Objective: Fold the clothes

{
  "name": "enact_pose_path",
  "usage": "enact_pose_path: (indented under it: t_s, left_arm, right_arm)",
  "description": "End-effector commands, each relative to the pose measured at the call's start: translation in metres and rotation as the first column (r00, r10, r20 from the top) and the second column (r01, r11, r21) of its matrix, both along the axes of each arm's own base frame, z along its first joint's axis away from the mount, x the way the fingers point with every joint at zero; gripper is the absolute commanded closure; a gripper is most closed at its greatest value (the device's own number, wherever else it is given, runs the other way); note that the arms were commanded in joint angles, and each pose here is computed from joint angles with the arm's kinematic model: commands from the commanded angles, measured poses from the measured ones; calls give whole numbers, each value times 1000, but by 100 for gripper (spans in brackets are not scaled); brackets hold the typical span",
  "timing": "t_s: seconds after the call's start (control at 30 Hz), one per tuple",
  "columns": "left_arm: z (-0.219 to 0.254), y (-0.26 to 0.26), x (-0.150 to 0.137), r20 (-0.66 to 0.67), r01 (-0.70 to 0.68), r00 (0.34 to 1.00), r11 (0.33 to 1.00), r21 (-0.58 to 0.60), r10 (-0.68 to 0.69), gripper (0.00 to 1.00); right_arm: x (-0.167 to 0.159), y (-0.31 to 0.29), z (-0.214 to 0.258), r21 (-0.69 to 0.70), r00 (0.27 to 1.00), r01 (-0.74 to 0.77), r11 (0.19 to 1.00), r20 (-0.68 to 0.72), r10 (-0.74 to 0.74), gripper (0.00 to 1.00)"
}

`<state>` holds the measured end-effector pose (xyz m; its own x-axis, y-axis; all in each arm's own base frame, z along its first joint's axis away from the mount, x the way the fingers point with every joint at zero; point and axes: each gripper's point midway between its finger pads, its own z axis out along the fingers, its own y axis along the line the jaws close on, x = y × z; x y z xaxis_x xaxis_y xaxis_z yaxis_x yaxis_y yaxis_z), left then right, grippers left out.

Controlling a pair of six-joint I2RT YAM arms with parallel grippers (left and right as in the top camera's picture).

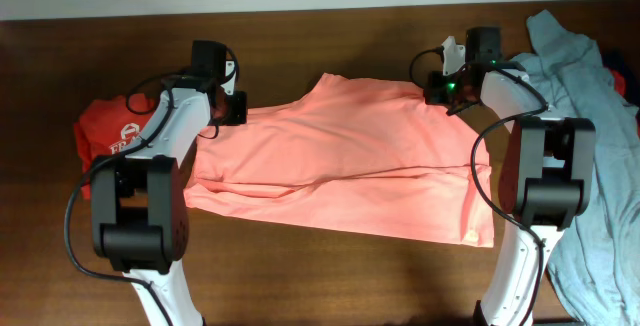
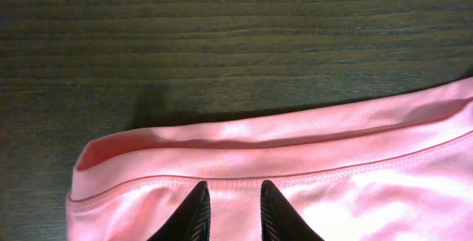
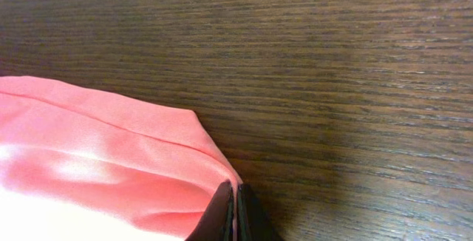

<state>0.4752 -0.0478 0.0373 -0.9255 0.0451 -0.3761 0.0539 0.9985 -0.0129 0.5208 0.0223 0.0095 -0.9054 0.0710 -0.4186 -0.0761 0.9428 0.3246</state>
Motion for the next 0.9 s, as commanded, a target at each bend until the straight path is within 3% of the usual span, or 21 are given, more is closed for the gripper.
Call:
enact_pose_path:
  t_s: [0.0, 0.5, 0.73, 0.87]
  left_arm:
    - [7, -1, -2, 8, -2, 1000, 1000, -21, 2, 76]
    - [-21, -12, -31, -85, 20, 996, 996, -89, -28, 76]
    - [-31, -11, -39, -102, 18, 994, 996, -84, -26, 72]
    - [-30, -7, -34, -82, 11, 996, 998, -63, -16, 69]
  right_arm:
    - [-2, -4, -7, -23, 1000, 11, 1000, -23, -11, 96]
    - [1, -17, 57, -104, 998, 49, 993, 31, -46, 93]
    - [-15, -17, 53, -104, 998, 43, 994, -36, -47, 94]
    - [-26, -29, 46, -175, 993, 64, 983, -86, -80, 96]
